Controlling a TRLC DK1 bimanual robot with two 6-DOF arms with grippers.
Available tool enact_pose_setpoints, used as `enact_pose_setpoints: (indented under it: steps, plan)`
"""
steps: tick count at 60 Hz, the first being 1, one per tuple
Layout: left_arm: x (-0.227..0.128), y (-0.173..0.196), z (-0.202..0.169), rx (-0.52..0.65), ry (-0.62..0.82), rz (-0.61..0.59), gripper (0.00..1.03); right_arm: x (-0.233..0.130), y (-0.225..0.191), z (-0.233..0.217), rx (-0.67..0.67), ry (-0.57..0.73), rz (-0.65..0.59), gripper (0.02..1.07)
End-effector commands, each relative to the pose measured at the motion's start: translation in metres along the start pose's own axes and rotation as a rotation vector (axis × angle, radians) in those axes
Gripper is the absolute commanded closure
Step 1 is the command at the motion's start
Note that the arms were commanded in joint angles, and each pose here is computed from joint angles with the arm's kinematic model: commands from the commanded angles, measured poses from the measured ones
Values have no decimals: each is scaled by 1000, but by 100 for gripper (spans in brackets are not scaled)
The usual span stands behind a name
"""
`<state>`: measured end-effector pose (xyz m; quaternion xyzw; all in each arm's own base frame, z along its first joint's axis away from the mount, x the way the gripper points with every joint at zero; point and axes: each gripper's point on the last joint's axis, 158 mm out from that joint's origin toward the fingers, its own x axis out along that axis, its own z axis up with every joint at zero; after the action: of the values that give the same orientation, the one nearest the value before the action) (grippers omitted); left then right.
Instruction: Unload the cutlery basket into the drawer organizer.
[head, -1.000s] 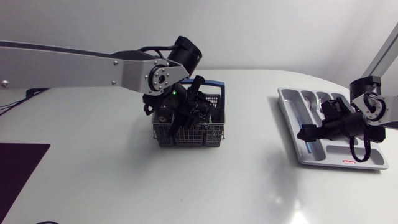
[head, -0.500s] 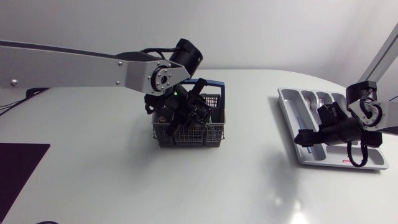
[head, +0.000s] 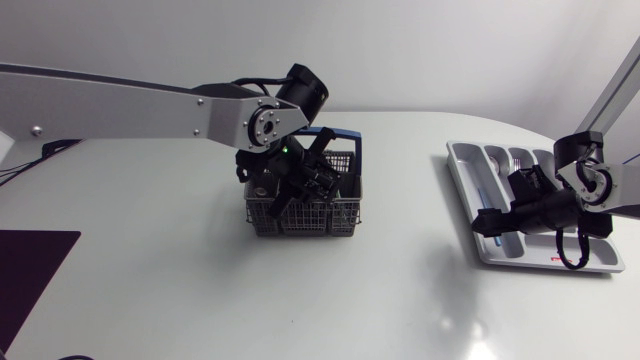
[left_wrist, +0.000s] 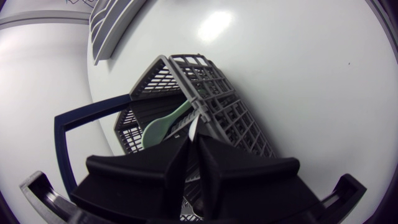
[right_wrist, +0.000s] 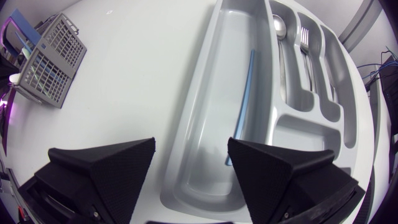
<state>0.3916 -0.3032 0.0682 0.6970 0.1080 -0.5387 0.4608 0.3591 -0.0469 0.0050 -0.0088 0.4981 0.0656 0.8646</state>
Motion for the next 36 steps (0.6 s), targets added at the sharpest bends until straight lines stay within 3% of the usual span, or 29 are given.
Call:
enact_pose_setpoints:
  steps: [1,22,36]
  plan:
    - [3,-1,0,4,-12,-15,98,0,7,-7,-34,8,5,23]
    - [-25,9,-12,-100,-42,43,99,-6,12,-8,-44,-3,7,23]
    - [-56,23,-10,-278,-149,107,99,-14,16,-9,-53,-18,5,23]
